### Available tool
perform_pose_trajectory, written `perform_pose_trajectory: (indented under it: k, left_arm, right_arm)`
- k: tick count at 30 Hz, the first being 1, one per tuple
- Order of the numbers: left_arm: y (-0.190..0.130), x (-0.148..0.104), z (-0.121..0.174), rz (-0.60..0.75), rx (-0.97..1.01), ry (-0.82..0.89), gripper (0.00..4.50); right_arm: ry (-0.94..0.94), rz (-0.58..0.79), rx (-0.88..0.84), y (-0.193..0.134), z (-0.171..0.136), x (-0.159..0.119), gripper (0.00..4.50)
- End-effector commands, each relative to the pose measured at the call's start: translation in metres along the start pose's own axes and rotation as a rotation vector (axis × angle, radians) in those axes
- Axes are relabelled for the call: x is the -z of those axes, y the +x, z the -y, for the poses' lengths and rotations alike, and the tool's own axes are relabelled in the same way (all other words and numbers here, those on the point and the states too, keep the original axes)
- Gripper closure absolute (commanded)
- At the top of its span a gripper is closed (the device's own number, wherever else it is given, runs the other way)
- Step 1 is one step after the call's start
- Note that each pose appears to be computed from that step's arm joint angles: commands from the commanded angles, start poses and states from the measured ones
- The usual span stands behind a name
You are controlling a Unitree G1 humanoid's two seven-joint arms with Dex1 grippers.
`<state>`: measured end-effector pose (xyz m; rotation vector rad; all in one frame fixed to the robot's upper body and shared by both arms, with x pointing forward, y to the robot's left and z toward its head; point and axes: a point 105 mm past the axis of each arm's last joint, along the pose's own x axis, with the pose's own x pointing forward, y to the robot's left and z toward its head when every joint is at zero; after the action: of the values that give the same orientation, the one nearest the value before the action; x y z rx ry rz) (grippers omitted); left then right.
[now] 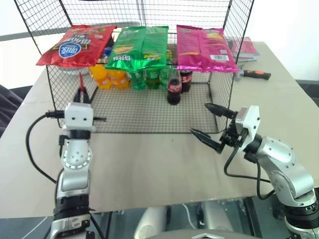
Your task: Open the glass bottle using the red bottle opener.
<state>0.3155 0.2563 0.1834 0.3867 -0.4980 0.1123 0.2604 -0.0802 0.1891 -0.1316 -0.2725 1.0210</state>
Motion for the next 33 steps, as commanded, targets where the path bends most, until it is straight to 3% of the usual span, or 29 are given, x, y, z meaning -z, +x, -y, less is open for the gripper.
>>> perform_pose_trajectory:
  k: [1,4,6,14,20,24,33]
  left_arm:
    - [-0.003,-0.033,0.01,0.072,0.104,-0.384,4.44]
    - [-0.018,-0.055,0.044,0.06,0.386,-0.606,4.44]
    - [-0.029,-0.061,0.06,0.025,0.545,-0.658,4.44]
    - [-0.066,-0.079,0.11,-0.125,0.984,-1.052,4.44]
    - [-0.075,-0.089,0.126,-0.176,1.177,-1.242,4.44]
    - [-0.073,-0.089,0.128,-0.179,1.226,-1.272,4.44]
    - [-0.071,-0.086,0.134,-0.186,1.259,-1.283,4.44]
  right_arm:
    - [-0.029,-0.038,-0.019,-0.004,-0.001,0.001,0.0]
    - [-0.011,-0.126,-0.063,-0.006,-0.003,0.012,0.0]
    - [0.021,-0.171,-0.09,-0.004,-0.005,0.018,0.0]
    - [0.187,-0.289,-0.233,0.021,-0.018,0.029,0.0]
    - [0.482,-0.366,-0.42,0.027,-0.042,0.031,0.0]
    - [0.614,-0.388,-0.54,0.021,-0.054,0.02,0.0]
    - [0.757,-0.287,-0.549,0.035,-0.053,-0.003,0.0]
